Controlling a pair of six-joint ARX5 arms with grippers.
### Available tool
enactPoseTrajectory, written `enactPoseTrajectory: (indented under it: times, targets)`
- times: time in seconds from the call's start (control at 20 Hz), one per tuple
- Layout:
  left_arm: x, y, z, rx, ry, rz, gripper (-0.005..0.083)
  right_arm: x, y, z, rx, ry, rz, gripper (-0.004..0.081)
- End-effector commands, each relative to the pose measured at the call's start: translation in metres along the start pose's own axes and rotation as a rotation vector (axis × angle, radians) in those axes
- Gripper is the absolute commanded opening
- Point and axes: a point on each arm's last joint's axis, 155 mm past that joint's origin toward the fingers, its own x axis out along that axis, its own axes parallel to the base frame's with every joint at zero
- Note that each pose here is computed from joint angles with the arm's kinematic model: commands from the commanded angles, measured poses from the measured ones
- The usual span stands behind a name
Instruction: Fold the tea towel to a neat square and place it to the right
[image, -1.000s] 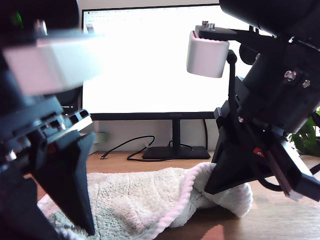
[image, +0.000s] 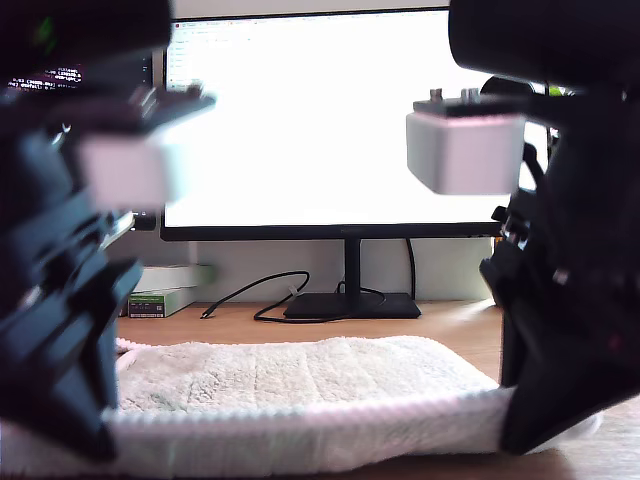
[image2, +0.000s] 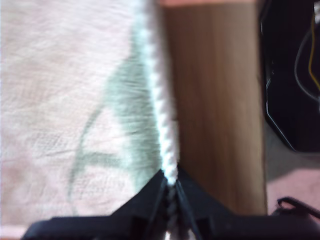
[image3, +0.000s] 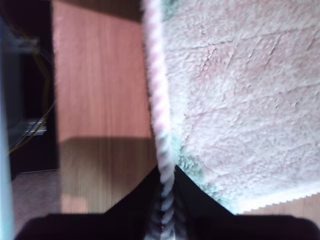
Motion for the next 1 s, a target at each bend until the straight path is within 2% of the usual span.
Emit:
enactPoseTrajectory:
  times: [0.0,0.2,0.45,0.85,0.95]
  targets:
    - [-0.003,-0.004,-0.001,-0.031,0.006,-0.025,-0.0021,-0.012,-0.005,0.012,0.009,-0.023,0.017,-0.0013]
    - [-0.013,-0.012,-0.003,-0.073,0.039,-0.097,-0.0021,-0.029,0.004,0.017,0.056,-0.009,0.105,-0.0013]
    - [-0.034,-0.019,0.007,-0.151,0.012,-0.177,-0.0021,-0.040,0.021,0.007,0.059,0.047,0.198,-0.0013]
    - [-0.078,-0.055,0.016,-0.183,-0.066,-0.413,-0.0021,-0.058,0.068,-0.005,0.088,0.095,0.417,-0.0013]
    - [-0.084,-0.063,0.015,-0.183,-0.060,-0.461,-0.0021,-0.064,0.072,-0.006,0.088,0.104,0.441,-0.0013]
